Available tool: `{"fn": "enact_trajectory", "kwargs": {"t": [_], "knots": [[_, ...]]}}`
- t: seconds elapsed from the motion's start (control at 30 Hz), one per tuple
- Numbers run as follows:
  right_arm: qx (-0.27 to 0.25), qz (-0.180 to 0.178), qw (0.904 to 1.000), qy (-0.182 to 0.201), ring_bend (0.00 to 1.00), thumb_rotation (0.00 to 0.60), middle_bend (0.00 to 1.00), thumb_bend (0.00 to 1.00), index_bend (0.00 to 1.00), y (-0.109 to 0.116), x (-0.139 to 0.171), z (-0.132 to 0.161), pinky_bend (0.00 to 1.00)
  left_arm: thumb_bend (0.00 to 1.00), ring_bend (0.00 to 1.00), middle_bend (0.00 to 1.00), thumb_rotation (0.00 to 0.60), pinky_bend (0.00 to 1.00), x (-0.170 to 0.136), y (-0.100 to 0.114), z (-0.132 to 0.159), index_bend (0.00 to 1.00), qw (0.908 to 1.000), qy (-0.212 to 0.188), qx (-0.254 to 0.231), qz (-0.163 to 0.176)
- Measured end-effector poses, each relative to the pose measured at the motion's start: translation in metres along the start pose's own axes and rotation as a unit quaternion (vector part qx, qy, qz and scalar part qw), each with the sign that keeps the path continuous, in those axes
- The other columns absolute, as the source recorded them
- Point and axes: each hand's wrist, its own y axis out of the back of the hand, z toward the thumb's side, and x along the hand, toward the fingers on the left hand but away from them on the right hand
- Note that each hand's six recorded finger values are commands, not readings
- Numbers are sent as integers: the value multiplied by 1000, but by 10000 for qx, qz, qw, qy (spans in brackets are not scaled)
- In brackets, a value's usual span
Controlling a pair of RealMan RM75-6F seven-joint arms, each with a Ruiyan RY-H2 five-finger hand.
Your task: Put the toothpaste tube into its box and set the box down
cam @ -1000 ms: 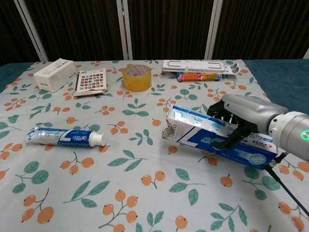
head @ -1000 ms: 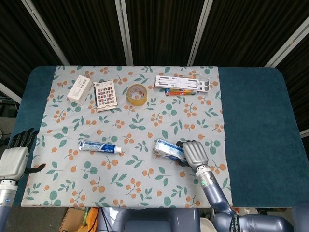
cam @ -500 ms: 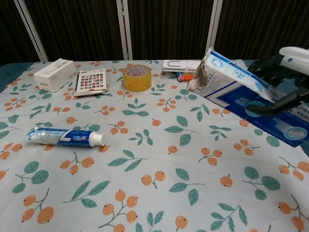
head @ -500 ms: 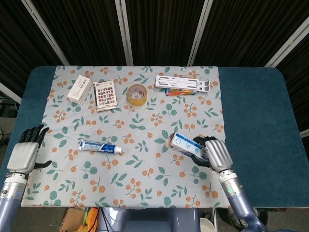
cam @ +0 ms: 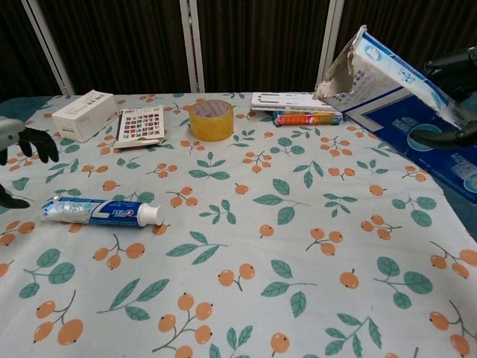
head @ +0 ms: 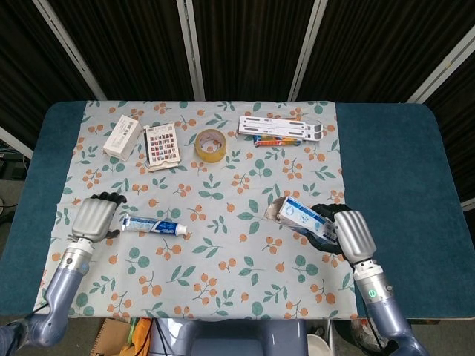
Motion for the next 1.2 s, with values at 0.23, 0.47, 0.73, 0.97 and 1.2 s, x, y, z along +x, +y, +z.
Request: {"fn": "enact_trajectory", "kwargs": {"t": [0.23,0.47,0.73,0.97,1.2], "knots": [[-31,-82,10000,-26,455,600,612,600,491,5,0,-3,403,117,353,391,600,436,23,-17,35,393,9993,-213,206,-249],[-59,-148,9999,-55,455,600,611,600,491,9,1,-4,403,174,427,478,600,486,27,-27,50,466,9986,-306,193,-375],[-81,-191,9998,-57,455,600,612,602,491,13,2,-3,403,545,668,745,600,690,29,-33,61,718,9981,-406,263,-369],[-102,-226,9997,-59,455,600,612,602,491,16,3,-2,403,571,688,764,600,707,30,-15,62,738,9977,-530,409,86],[-86,-260,9996,-48,455,600,611,604,491,23,6,0,403,571,688,761,600,707,36,34,50,738,9922,-669,677,810]]}}
